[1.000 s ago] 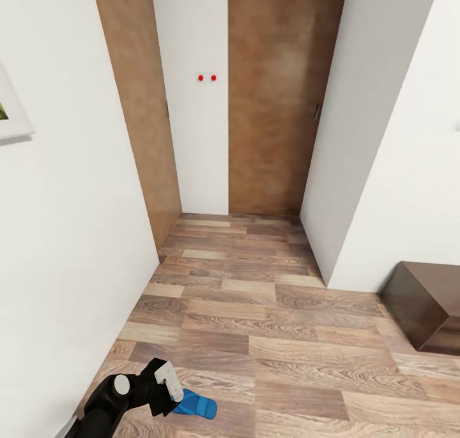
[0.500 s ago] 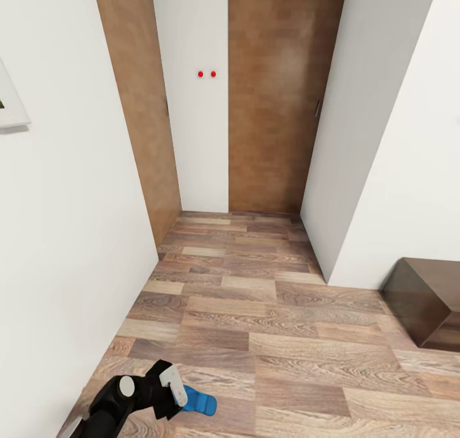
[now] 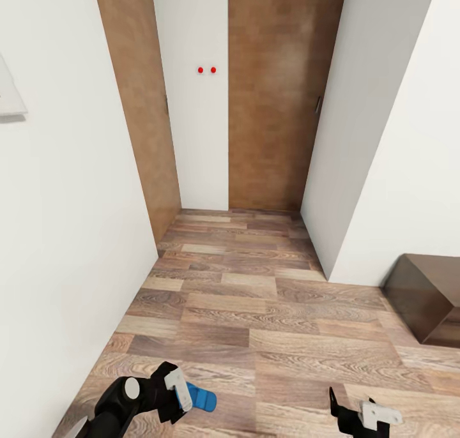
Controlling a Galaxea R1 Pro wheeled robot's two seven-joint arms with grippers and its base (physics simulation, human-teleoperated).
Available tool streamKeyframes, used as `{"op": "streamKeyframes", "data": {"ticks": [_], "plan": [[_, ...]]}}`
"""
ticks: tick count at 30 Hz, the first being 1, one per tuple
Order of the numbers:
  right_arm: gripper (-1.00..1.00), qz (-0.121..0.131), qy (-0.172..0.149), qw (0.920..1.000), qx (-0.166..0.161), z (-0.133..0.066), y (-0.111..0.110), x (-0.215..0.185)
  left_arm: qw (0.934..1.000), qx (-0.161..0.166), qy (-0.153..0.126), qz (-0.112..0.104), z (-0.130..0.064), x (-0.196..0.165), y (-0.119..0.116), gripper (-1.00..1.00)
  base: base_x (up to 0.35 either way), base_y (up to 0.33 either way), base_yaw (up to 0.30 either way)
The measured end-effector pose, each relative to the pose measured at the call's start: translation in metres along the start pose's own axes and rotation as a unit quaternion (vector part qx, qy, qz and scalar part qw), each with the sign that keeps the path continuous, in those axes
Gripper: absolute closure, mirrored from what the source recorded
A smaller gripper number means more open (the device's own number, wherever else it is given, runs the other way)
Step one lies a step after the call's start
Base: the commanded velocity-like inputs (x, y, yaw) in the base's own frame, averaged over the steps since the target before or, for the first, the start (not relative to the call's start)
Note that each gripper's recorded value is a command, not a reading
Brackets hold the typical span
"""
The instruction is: In the bedroom, move the book from the bed onto either nightstand, and place the two sandals side by side next to the bed.
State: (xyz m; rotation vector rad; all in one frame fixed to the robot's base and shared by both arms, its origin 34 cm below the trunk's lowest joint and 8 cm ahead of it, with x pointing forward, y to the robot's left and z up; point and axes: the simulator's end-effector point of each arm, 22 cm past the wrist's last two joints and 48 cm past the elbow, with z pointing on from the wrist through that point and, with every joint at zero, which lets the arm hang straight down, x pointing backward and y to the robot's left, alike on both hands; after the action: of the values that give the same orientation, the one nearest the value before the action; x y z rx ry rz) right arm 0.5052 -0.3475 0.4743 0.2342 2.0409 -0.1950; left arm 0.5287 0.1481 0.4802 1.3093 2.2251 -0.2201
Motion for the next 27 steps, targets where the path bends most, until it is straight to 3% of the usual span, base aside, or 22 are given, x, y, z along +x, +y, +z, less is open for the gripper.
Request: {"op": "streamKeyframes", "data": {"ticks": [6, 27], "plan": [[-1.0, 0.027, -0.024, 0.9993, 0.013, 0.005, -0.012, -0.013, 1.0, 0.0, 0.0, 0.0, 0.005, 0.004, -0.001, -1.0, 0.0, 0.0, 0.0], [-1.0, 0.029, -0.022, 0.9992, 0.016, 0.005, -0.012, -0.01, 1.0, 0.0, 0.001, -0.002, 0.007, 0.006, -0.002, -1.0, 0.0, 0.0, 0.0]]}}
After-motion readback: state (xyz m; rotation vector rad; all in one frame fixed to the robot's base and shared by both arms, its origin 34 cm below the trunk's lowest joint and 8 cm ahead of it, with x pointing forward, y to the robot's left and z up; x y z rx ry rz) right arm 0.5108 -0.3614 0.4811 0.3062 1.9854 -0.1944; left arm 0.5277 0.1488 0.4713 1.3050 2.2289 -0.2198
